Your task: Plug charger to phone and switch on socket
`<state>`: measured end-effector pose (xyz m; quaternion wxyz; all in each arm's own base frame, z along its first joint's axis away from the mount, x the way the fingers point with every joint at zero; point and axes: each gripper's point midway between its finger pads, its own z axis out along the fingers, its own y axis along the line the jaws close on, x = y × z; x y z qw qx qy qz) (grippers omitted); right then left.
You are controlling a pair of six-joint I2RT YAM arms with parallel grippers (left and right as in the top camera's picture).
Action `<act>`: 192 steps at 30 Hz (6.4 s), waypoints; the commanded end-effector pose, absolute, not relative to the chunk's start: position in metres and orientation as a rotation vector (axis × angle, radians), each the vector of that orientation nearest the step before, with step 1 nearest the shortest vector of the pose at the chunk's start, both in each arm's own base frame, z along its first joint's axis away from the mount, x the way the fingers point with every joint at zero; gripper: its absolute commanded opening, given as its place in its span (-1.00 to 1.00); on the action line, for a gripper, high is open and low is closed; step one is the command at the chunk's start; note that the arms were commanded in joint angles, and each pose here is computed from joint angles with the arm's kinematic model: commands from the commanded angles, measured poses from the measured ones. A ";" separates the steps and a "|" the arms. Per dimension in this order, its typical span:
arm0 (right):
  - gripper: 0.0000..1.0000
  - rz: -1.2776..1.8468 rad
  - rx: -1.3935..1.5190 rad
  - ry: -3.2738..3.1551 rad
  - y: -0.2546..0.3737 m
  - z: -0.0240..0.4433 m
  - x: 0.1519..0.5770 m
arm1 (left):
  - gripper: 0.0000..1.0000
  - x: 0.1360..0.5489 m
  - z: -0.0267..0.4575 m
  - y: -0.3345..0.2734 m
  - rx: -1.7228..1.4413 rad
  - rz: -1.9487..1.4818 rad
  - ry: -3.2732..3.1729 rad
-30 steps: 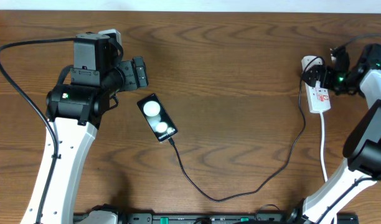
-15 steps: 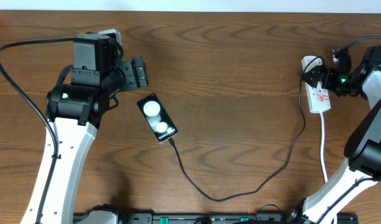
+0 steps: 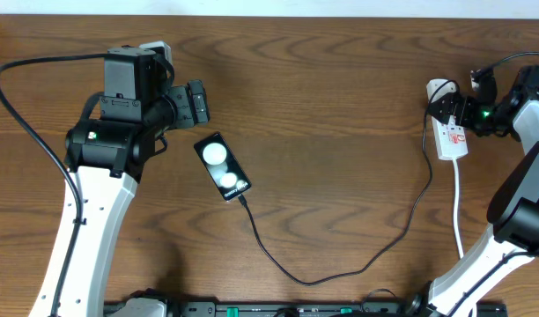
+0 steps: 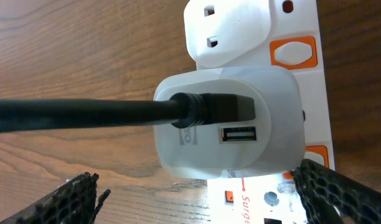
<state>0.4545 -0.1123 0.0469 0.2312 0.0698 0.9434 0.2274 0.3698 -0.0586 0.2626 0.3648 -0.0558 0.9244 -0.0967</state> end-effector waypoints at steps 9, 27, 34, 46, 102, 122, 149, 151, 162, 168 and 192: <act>0.99 0.741 0.163 2.632 -0.071 0.028 0.450 | 0.86 0.370 0.262 -0.054 -0.147 -0.225 2.379; 0.99 0.630 0.280 2.699 -0.091 0.022 0.444 | 0.85 0.370 0.262 -0.054 -0.147 -0.225 2.379; 0.99 0.397 0.421 2.745 -0.153 0.046 0.430 | 0.85 0.370 0.262 -0.054 -0.147 -0.225 2.379; 0.99 0.272 0.432 2.596 -0.175 0.157 0.416 | 0.85 0.370 0.262 -0.054 -0.147 -0.225 2.379; 0.99 0.283 0.284 2.397 -0.133 0.265 0.392 | 0.85 0.316 0.233 -0.033 -0.145 -0.190 2.034; 0.99 0.283 0.284 2.397 -0.133 0.265 0.392 | 0.86 0.252 0.232 -0.017 0.013 -0.110 1.346; 0.98 0.283 0.284 2.397 -0.133 0.265 0.392 | 0.86 0.244 0.138 -0.009 0.020 -0.041 1.722; 0.98 0.283 0.284 2.397 -0.133 0.265 0.392 | 0.86 0.244 0.138 -0.009 0.020 -0.041 1.721; 0.99 0.283 0.284 2.397 -0.133 0.265 0.392 | 0.86 0.244 0.137 -0.009 0.020 -0.041 1.723; 0.98 0.283 0.284 2.397 -0.133 0.265 0.392 | 0.86 0.244 0.137 -0.009 0.020 -0.041 1.723; 0.99 0.184 0.317 2.424 -0.146 0.260 0.388 | 0.86 0.244 0.137 -0.009 0.020 -0.041 1.723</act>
